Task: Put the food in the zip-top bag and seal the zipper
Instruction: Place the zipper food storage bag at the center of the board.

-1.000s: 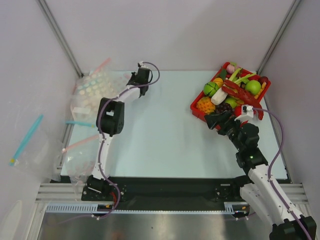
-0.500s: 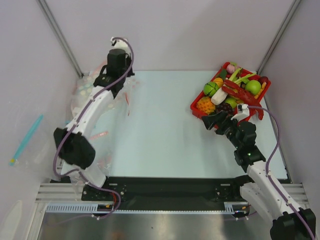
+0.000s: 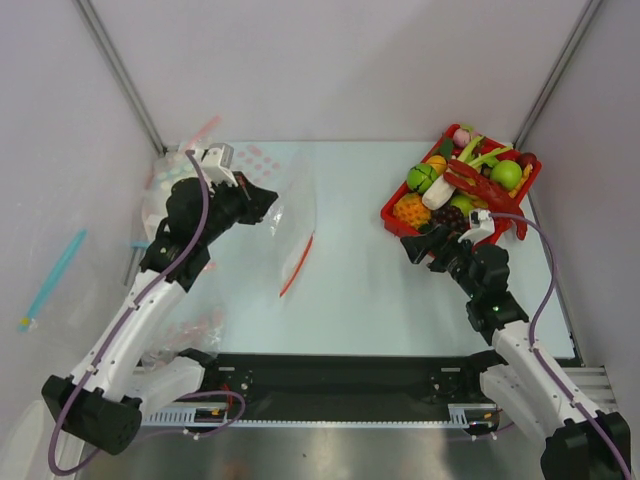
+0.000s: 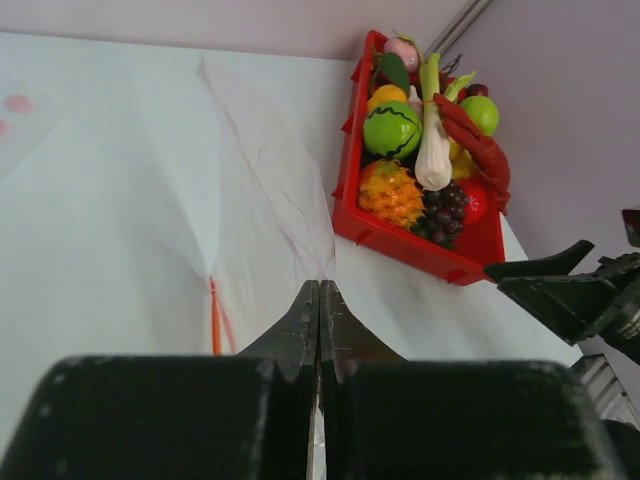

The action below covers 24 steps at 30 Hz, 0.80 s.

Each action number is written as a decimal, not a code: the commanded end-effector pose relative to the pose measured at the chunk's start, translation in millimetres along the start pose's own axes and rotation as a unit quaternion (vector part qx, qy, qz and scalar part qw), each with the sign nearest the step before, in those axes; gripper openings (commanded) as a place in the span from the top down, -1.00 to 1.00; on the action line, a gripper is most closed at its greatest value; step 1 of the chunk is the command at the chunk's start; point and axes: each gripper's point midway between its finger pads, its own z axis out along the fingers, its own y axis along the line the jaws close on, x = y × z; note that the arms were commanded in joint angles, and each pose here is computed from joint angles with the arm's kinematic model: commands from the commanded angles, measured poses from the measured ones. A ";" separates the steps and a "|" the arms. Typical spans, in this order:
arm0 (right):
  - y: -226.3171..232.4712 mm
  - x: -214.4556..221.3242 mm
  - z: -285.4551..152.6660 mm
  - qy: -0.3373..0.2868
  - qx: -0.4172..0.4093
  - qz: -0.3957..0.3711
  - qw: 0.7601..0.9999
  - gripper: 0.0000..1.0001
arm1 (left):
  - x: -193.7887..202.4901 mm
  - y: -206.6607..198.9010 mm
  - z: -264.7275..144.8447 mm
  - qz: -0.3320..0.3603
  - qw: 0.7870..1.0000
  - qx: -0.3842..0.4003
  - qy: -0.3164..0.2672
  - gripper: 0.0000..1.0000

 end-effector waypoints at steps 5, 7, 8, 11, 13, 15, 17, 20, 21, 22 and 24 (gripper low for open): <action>7.1 -6.0 3.0 -0.015 -0.020 -0.020 0.999 -0.93 | -14.0 -11.9 -11.8 -0.011 1.000 0.015 -0.025 0.98; 8.0 -6.8 2.5 -0.016 -0.022 -0.021 0.999 -0.93 | -16.4 -1.8 -8.2 -0.001 1.000 -0.015 -0.022 0.97; 8.5 -6.5 2.3 -0.015 -0.022 -0.021 0.999 -0.93 | -15.7 -0.2 -5.6 0.005 1.000 -0.019 -0.014 0.93; 9.7 -7.8 1.3 -0.019 -0.025 -0.022 0.999 -0.92 | -28.3 34.9 0.5 0.025 0.992 -0.116 -0.032 0.95; 10.5 -9.3 0.6 -0.021 -0.025 -0.021 0.999 -0.93 | -40.9 60.7 3.0 0.036 0.980 -0.185 -0.055 0.96; 11.6 -9.4 0.8 -0.021 -0.028 -0.020 0.999 -0.93 | -51.1 82.1 5.1 0.049 0.966 -0.243 -0.074 0.96; 11.2 -9.1 1.0 -0.020 -0.028 -0.021 0.999 -0.92 | -65.6 108.7 7.7 0.059 0.943 -0.317 -0.087 0.97; 10.5 -8.5 -0.2 -0.019 -0.025 -0.022 0.999 -0.92 | -70.6 142.7 13.4 0.062 0.918 -0.386 -0.072 0.99; 10.3 -9.2 -0.6 -0.021 -0.024 -0.021 0.999 -0.92 | -69.1 149.1 14.9 0.063 0.914 -0.396 -0.065 0.99; 10.6 -9.0 -0.5 -0.021 -0.025 -0.022 0.999 -0.92 | -66.8 156.6 15.1 0.063 0.908 -0.411 -0.058 0.99; 12.5 -9.3 -1.4 -0.022 -0.029 -0.020 0.999 -0.93 | -59.1 171.4 16.8 0.070 0.898 -0.431 -0.045 0.99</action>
